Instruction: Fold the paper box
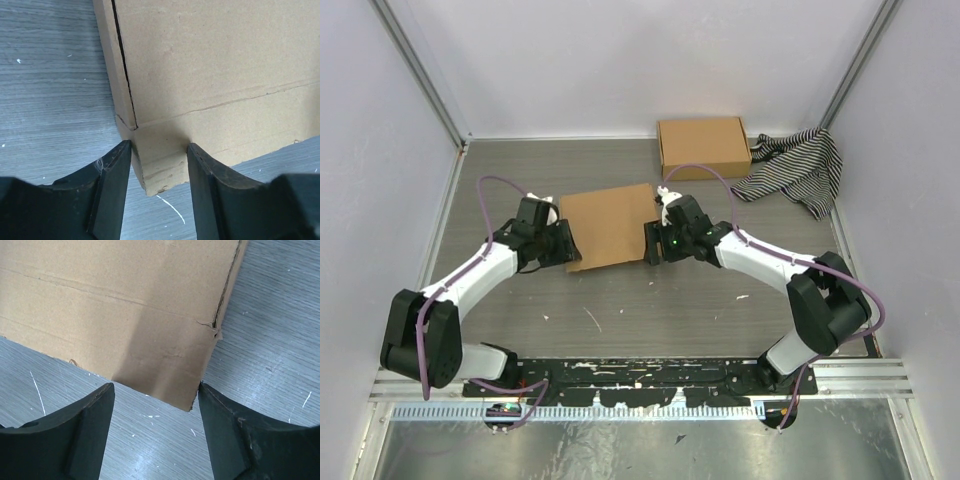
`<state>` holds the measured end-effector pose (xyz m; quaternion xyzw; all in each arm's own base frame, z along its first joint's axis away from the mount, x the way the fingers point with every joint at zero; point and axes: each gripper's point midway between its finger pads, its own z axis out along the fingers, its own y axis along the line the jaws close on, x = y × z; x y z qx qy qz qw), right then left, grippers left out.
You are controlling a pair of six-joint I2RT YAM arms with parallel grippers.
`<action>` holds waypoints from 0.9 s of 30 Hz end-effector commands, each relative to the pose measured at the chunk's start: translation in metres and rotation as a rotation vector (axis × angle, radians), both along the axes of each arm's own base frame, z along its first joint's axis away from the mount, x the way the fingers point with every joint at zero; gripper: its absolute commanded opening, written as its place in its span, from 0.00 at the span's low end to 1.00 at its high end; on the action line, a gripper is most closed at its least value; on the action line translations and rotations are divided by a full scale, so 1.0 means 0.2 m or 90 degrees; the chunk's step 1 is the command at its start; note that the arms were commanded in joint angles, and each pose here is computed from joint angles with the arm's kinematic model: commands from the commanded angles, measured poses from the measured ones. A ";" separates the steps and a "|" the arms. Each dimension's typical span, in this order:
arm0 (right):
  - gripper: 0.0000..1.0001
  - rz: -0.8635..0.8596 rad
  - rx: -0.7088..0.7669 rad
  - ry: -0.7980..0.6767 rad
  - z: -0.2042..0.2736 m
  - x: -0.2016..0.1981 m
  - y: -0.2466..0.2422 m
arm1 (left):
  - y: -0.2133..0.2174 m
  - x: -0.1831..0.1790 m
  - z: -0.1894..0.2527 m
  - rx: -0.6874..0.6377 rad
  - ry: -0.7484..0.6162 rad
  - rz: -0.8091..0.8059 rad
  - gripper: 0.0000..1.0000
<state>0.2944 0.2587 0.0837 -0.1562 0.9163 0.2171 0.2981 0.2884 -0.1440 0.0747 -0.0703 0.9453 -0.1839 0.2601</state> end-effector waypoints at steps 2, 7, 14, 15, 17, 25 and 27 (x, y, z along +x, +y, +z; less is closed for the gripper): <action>0.72 0.025 0.040 -0.025 0.18 0.01 0.07 | -0.06 -0.01 0.07 -0.029 0.021 -0.027 0.53; 0.72 0.022 0.033 -0.018 0.17 0.01 0.06 | -0.09 -0.02 0.08 -0.044 0.037 -0.033 0.52; 0.72 0.024 0.030 -0.014 0.17 0.00 0.06 | -0.11 -0.03 0.09 -0.054 0.053 -0.042 0.52; 0.72 0.024 0.029 -0.013 0.16 0.00 0.06 | -0.11 -0.04 0.09 -0.054 0.054 -0.042 0.52; 0.72 0.022 0.027 -0.012 0.17 0.00 0.06 | -0.11 -0.04 0.09 -0.051 0.059 -0.045 0.52; 0.72 0.018 0.014 -0.019 0.15 0.03 0.05 | -0.07 -0.05 0.05 -0.016 0.070 -0.050 0.53; 0.71 0.018 0.015 -0.018 0.13 0.03 0.05 | -0.07 -0.05 0.04 -0.017 0.073 -0.049 0.52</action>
